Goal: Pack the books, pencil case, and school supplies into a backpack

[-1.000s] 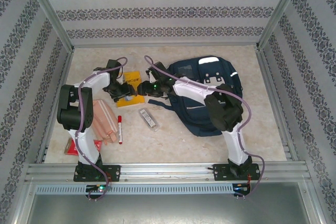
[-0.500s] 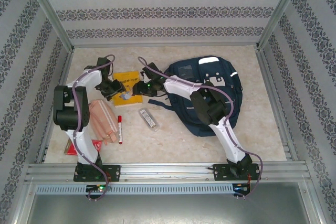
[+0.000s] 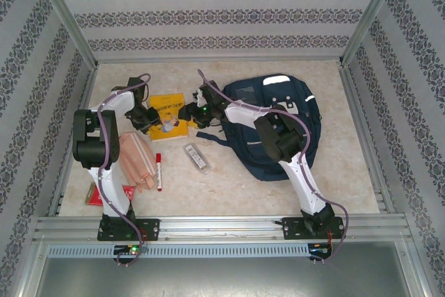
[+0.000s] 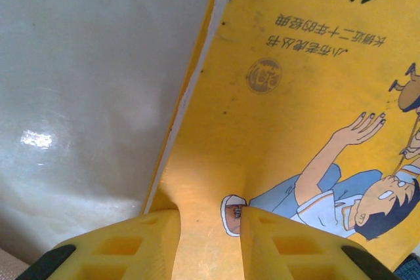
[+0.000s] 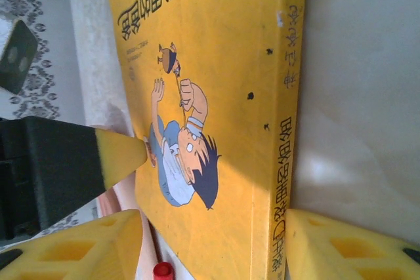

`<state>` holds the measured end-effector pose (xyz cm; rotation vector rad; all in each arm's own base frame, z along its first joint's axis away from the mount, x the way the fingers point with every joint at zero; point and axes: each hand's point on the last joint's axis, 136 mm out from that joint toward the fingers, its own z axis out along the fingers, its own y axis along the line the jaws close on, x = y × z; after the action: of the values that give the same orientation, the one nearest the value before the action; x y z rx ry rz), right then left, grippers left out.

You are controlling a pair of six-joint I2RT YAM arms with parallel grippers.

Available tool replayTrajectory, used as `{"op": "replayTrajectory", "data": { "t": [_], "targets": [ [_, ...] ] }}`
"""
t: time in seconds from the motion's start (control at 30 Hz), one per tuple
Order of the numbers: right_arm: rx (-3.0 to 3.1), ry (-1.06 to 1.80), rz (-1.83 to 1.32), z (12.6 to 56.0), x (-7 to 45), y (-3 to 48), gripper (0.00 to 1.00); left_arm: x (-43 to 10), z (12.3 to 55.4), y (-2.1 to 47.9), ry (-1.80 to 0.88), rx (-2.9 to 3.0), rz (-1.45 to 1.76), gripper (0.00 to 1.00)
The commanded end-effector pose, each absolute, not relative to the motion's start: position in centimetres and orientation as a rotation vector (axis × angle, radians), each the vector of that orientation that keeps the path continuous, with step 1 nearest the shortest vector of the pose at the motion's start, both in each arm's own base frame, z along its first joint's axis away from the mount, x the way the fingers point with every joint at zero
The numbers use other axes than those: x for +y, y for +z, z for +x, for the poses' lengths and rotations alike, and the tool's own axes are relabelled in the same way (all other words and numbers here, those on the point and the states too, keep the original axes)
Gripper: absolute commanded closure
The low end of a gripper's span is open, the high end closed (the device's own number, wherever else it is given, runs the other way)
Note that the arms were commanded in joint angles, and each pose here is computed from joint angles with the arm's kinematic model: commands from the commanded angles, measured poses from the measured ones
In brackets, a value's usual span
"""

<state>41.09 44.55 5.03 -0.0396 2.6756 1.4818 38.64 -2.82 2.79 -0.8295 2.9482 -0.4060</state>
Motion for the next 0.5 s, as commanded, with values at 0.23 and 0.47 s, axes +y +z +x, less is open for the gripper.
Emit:
{"op": "replayTrajectory", "data": {
  "t": [0.23,0.47],
  "targets": [
    [2.375,1.915,-0.283,39.0,49.2,11.2,0.43,-3.4,36.5,-1.8,-0.389,3.083,-0.805,0.68],
    [2.42,1.859,-0.264,38.7,49.2,9.6,0.48,-3.4,36.5,-1.5,-0.401,3.082,-0.777,0.68]
  ]
}}
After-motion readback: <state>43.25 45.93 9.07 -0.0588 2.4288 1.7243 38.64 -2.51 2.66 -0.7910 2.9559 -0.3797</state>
